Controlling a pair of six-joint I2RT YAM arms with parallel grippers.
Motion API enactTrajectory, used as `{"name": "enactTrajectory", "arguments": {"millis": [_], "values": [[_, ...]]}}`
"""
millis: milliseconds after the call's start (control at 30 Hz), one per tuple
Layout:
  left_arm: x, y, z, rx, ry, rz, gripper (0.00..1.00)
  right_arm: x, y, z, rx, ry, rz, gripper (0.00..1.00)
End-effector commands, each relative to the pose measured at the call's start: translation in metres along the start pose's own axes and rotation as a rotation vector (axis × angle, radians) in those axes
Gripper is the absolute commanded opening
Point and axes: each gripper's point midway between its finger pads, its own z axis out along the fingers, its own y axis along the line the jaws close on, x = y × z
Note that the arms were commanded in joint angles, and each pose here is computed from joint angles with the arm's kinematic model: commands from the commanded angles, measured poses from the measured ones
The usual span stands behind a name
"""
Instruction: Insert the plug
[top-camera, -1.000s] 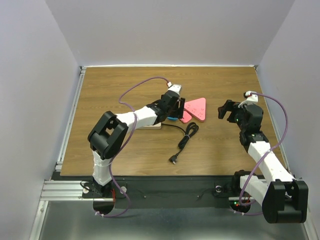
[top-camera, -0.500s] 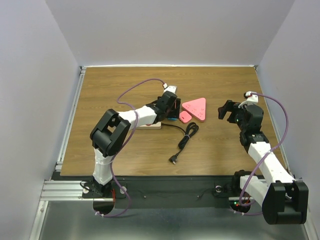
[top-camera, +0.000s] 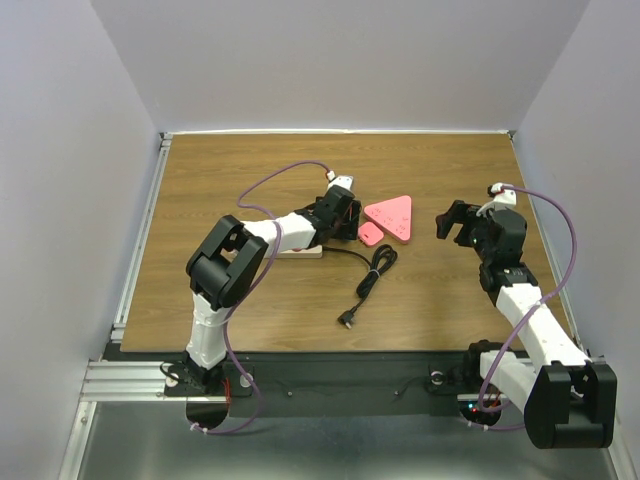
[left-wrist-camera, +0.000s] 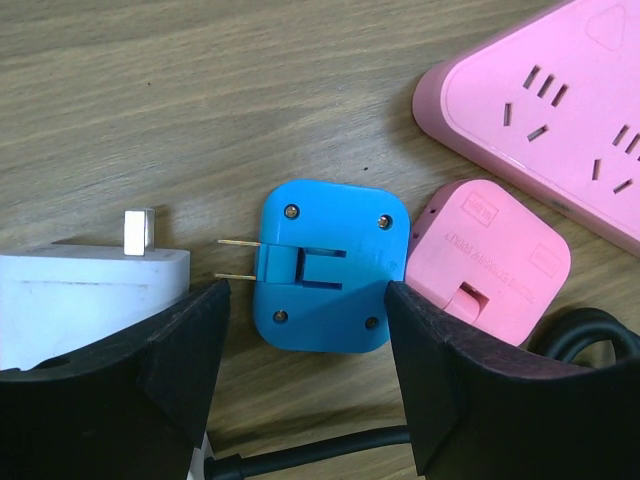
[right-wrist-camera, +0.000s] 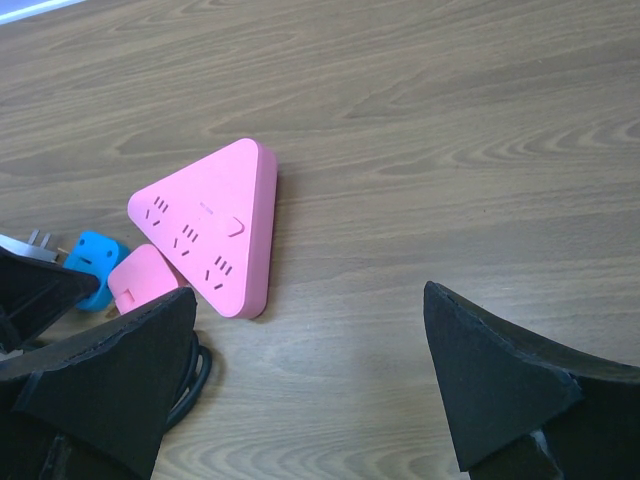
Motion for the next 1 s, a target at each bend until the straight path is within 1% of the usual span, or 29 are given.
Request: {"name": "enactTrajectory", "arguments": {"millis": [0,300,433,567,967], "values": [[-0.002,-0.001,0.002,0.004,-0.009,0.006,0.74,-0.028,0.006,0.000,-0.007,-0.063,-0.003,1.00],[0.001,0.000,0.000,0.005,-0.006,0.024,0.74,-0.028,0.005,0.001,0.000,-0.063,-0.003,1.00],[0.003,-0.007,-0.003,0.041,-0.012,0.045,0.82,-0.025,0.005,0.003,-0.003,-0.049,0.000,1.00],[0.002,-0.012,-0.008,0.059,-0.030,0.044,0.85,-0.024,0.005,0.003,-0.004,-0.045,0.000,1.00],[0.009,-0.016,-0.006,0.067,-0.013,0.088,0.85,-0.024,0.004,0.003,0.003,-0.044,-0.001,1.00]]}}
